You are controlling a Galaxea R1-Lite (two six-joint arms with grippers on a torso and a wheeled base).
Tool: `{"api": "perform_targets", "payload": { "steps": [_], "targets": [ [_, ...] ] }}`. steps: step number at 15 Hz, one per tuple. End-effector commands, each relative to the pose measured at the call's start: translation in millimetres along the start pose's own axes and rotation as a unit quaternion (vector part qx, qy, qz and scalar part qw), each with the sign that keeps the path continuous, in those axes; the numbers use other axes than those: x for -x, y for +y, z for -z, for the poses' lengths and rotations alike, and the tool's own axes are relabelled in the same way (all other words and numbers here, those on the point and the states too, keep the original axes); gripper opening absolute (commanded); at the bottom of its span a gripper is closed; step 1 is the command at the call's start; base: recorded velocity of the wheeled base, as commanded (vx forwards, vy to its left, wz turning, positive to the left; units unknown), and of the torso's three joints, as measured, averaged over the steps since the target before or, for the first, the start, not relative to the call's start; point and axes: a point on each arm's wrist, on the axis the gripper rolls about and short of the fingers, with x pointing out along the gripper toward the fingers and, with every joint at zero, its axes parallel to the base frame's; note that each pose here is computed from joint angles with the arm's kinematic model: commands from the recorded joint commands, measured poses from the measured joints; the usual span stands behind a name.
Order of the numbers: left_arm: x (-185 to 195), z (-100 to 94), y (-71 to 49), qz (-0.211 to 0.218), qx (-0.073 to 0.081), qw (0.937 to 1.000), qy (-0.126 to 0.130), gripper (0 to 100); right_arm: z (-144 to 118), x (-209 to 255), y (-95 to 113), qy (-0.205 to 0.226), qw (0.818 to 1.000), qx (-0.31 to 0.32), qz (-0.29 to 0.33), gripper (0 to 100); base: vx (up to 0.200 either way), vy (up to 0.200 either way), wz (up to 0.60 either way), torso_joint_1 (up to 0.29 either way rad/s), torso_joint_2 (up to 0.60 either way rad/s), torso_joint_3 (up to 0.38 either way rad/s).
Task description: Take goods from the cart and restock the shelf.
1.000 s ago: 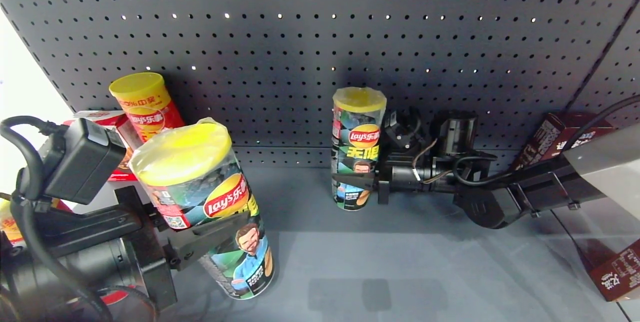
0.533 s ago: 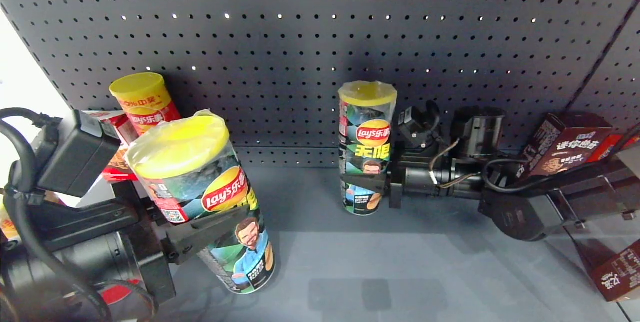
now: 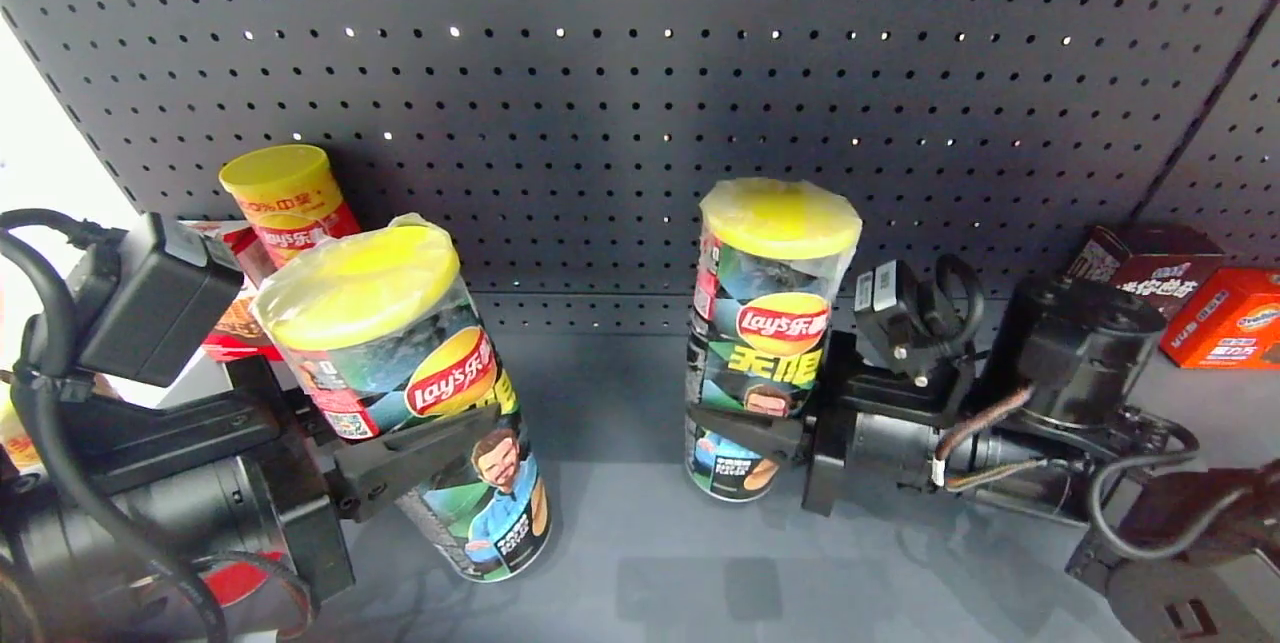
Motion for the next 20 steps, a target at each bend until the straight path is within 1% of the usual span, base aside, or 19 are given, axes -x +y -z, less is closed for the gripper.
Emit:
{"api": "perform_targets", "payload": {
  "steps": [1, 3, 5, 7, 13, 17, 20],
  "targets": [
    [-0.4, 0.2, 0.1, 0.000, 0.000, 1.0000, 0.000, 0, 15.6, 3.6, 25.0, 0.012, 1.000, -0.023, -0.017, 0, 0.000, 0.000, 0.00, 0.000, 0.00, 0.000],
    [-0.4, -0.3, 0.1, 0.000, 0.000, 1.0000, 0.000, 0, 31.0, 6.2, 30.1, 0.020, 0.999, -0.027, -0.018, 0, 0.000, 0.000, 0.00, 0.000, 0.00, 0.000],
    [-0.4, -0.3, 0.1, 0.000, 0.000, 1.0000, 0.000, 0, 40.9, 5.8, 30.9, 0.020, 0.999, -0.025, -0.017, 0, 0.000, 0.000, 0.00, 0.000, 0.00, 0.000],
    [-0.5, -1.2, 0.1, 0.000, 0.000, 1.0000, -0.002, 0, 50.0, 9.0, 33.9, 0.030, 0.999, -0.029, -0.019, 0, 0.000, 0.000, 0.00, 0.000, 0.00, 0.000],
    [-0.4, -0.6, 0.1, 0.000, 0.000, 1.0000, 0.000, 0, 53.4, 15.9, 38.5, 0.038, 0.999, -0.032, -0.021, 0, 0.000, 0.000, 0.00, 0.000, 0.00, 0.000],
    [-0.4, 0.3, 0.1, -0.001, 0.000, 1.0000, 0.001, 0, 51.1, 16.3, 40.2, 0.028, 0.999, -0.027, -0.022, 0, 0.000, 0.000, 0.00, 0.000, 0.00, 0.000],
    [-0.3, 1.0, 0.1, -0.001, 0.001, 1.0000, 0.002, 0, 51.2, 20.0, 49.6, 0.032, 0.998, -0.030, -0.034, 0, 0.000, 0.000, 0.00, 0.000, 0.00, 0.000]
  ]
}}
